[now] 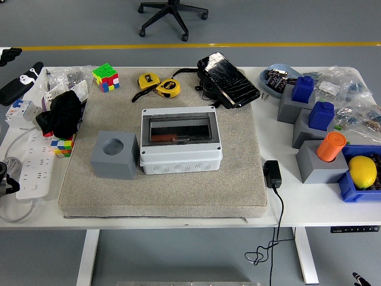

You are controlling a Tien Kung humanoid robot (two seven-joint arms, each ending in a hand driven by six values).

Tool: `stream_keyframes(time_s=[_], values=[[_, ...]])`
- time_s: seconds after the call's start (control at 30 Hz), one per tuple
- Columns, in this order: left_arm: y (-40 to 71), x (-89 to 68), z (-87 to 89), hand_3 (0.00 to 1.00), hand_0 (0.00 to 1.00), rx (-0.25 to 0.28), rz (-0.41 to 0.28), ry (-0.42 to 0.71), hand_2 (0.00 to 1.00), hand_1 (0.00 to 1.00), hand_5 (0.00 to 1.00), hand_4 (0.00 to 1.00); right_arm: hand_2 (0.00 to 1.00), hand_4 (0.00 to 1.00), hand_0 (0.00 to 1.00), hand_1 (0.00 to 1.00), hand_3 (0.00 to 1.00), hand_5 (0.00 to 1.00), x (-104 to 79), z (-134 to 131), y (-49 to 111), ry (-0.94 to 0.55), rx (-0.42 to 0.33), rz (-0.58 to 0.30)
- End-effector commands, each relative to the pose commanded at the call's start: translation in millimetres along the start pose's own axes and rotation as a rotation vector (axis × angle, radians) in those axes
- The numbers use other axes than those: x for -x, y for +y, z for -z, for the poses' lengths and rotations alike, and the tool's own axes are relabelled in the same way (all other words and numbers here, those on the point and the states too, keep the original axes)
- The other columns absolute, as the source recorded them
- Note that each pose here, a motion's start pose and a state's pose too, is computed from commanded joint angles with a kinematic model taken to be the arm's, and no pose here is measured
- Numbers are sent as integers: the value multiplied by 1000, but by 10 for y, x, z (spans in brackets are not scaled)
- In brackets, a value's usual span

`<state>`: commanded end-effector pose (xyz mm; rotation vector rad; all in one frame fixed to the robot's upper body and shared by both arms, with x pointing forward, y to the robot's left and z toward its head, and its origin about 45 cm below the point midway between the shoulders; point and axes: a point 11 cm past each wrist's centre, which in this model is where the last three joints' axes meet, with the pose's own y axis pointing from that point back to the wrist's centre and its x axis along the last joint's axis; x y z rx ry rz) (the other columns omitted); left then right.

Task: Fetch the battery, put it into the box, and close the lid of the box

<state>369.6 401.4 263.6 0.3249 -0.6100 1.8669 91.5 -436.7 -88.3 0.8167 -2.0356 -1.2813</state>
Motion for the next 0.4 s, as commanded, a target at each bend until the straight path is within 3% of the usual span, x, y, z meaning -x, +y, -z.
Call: stream_keyframes(time_s=[0.4], values=[[25, 86, 0, 639, 520, -15, 24, 79, 680, 666, 421, 902, 647, 857, 578, 642, 536, 403, -24, -25, 0, 6, 4, -5]])
